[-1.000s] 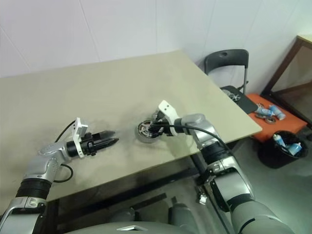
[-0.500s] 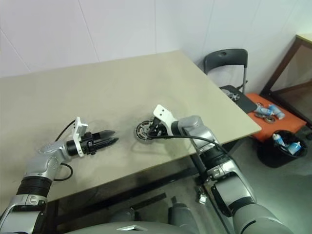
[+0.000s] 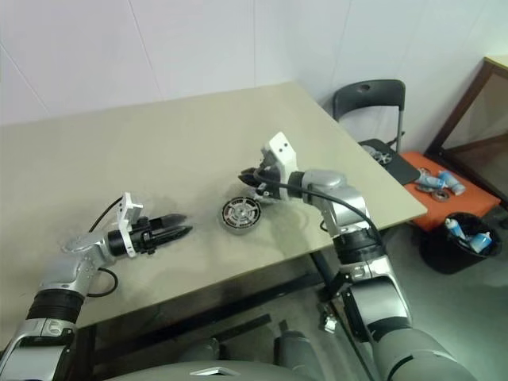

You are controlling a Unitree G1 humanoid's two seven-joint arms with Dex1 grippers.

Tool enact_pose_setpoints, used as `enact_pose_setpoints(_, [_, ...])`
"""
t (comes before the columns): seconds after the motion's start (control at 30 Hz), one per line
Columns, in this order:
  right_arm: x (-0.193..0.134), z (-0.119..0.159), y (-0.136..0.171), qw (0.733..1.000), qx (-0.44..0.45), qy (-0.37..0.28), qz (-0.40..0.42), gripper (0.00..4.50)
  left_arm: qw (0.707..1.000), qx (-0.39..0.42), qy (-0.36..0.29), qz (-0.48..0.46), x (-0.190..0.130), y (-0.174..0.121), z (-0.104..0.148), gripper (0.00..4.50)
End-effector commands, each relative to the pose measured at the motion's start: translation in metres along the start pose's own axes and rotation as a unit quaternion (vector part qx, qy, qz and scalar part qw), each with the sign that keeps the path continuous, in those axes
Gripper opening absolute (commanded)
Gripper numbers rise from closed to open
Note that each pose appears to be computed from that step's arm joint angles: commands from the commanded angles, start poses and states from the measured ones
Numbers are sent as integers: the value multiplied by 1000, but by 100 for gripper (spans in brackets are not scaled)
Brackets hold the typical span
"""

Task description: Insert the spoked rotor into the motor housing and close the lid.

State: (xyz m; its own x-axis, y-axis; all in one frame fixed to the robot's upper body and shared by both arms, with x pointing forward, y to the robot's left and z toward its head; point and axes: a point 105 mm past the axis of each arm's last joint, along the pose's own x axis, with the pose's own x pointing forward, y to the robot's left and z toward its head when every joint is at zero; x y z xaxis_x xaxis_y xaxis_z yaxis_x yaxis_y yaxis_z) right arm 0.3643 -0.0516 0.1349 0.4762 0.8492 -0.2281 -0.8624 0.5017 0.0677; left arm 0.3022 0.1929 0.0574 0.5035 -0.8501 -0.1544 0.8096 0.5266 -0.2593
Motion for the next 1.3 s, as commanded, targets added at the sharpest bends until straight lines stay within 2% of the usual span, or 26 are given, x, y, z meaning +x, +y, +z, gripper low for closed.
enact_pose_setpoints(0.03, [8,-10,17,1000,-12,18,11,5,1000,21,-13,-6,0,-3,12,266])
enact_pose_setpoints(0.5, [22,-5,16,1000,14,-7,-8,5,1000,27,-13,-7,6,-18,31,266])
enact_pose_setpoints(0.7, [31,-67,9,995,-7,91,-31,5,1000,26,-13,-6,9,-24,36,266])
enact_pose_setpoints(0.77, [33,-76,12,994,0,101,-27,5,1000,27,-14,-6,10,-26,39,266])
enact_pose_setpoints(0.97, [34,-64,10,996,17,80,-31,5,1000,26,-14,-3,13,-30,47,266])
enact_pose_setpoints(1.1, [31,-25,6,996,84,-6,-19,5,1000,26,-15,-5,15,-32,50,266])
enact_pose_setpoints(1.17, [29,-12,4,996,83,-29,-21,5,999,27,-17,-7,17,-35,55,266])
enact_pose_setpoints(1.3, [29,-26,5,998,65,0,-23,5,999,29,-18,-9,21,-40,61,266])
